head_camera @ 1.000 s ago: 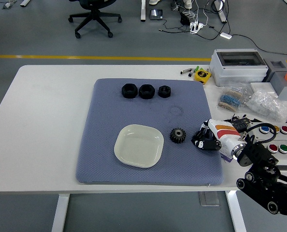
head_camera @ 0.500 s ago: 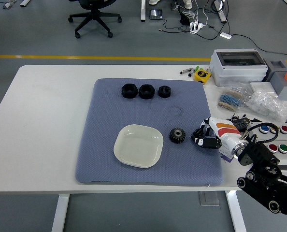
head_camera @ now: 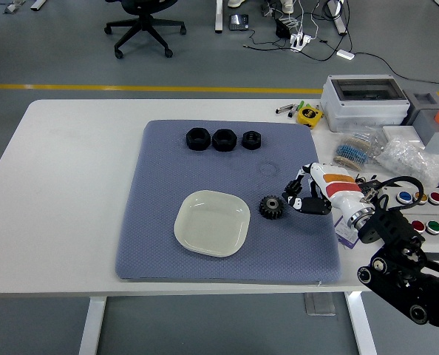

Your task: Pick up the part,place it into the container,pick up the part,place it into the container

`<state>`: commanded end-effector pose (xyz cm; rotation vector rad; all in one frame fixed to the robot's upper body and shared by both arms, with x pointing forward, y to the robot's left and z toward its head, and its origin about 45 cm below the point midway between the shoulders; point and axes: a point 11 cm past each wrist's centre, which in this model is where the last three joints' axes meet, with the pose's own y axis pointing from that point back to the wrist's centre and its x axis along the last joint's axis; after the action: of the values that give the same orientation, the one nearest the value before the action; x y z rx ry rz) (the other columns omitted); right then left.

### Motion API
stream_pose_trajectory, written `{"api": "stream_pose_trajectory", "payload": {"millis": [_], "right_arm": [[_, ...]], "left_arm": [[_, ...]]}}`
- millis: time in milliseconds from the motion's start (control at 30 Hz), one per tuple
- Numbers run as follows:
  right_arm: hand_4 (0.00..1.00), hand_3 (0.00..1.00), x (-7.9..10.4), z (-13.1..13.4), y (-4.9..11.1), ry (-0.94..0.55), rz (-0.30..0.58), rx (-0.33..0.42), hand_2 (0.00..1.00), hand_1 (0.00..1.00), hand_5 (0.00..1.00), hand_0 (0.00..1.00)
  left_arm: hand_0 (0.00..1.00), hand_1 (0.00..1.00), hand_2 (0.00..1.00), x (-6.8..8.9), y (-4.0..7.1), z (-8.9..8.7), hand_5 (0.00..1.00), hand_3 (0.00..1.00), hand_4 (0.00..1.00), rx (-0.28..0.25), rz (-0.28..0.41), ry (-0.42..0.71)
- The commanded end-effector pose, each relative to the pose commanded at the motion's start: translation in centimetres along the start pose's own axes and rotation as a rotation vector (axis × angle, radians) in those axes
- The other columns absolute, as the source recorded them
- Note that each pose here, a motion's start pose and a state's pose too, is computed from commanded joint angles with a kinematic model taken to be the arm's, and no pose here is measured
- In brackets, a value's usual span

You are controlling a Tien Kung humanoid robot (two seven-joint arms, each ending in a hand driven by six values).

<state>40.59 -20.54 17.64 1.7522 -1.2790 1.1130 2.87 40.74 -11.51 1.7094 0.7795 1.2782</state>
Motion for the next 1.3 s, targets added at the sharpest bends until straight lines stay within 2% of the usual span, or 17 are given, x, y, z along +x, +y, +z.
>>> {"api": "stream_pose_trajectory", "payload": {"millis": [233, 467, 700, 733, 900, 933, 1100, 1133, 1300], "right_arm": [[0.557, 0.234, 0.0, -4.3, 0.3, 0.02, -0.013, 0.118, 0.11, 0.03, 0.174, 0.039], [0.56, 0.224, -2.2, -7.9, 0.7, 0.055, -0.097, 0.188, 0.111, 0.038, 0.176, 0.045], [0.558, 0.226, -3.7, -11.0, 0.5, 0.056, -0.138, 0.248, 0.113, 0.039, 0.174, 0.045], [0.385, 0.413, -3.9, -11.2, 0.5, 0.058, -0.147, 0.254, 0.147, 0.06, 0.288, 0.081], [0.385, 0.413, -4.8, -11.0, -0.1, 0.106, -0.231, 0.27, 0.147, 0.06, 0.288, 0.081], [0.998, 0.825, -4.9, -10.9, -0.1, 0.12, -0.236, 0.273, 0.231, 0.121, 0.603, 0.135], [0.998, 0.825, -4.9, -10.6, -0.6, 0.158, -0.234, 0.282, 0.231, 0.121, 0.603, 0.135], [0.998, 0.949, -4.8, -10.7, -0.7, 0.152, -0.226, 0.283, 0.343, 0.211, 0.7, 0.238], [0.998, 0.949, -3.6, -11.0, -1.1, 0.121, -0.168, 0.29, 0.343, 0.211, 0.7, 0.238]], "left_arm": [[0.538, 0.57, 0.585, 0.1, 0.0, 0.1, 0.645, 0.627, 0.656, -0.001, 0.002, -0.002], [0.535, 0.571, 0.582, 0.3, 0.0, 0.1, 0.645, 0.626, 0.656, 0.001, 0.005, -0.006], [0.534, 0.57, 0.577, 0.4, 0.0, 0.2, 0.645, 0.626, 0.656, 0.0, 0.008, -0.01], [0.532, 0.57, 0.577, 0.4, 0.0, 0.2, 0.645, 0.627, 0.657, 0.0, 0.009, -0.01], [0.532, 0.57, 0.577, 0.6, 0.0, 0.3, 0.645, 0.627, 0.657, -0.003, 0.011, -0.013], [0.531, 0.567, 0.576, 0.6, 0.0, 0.3, 0.642, 0.627, 0.657, -0.003, 0.012, -0.011], [0.531, 0.567, 0.576, 0.7, 0.0, 0.3, 0.642, 0.627, 0.657, -0.002, 0.013, -0.014], [0.531, 0.567, 0.569, 0.8, 0.0, 0.4, 0.644, 0.628, 0.66, -0.002, 0.013, -0.019], [0.531, 0.567, 0.569, 0.9, 0.0, 0.5, 0.644, 0.628, 0.66, -0.002, 0.014, -0.026]]}}
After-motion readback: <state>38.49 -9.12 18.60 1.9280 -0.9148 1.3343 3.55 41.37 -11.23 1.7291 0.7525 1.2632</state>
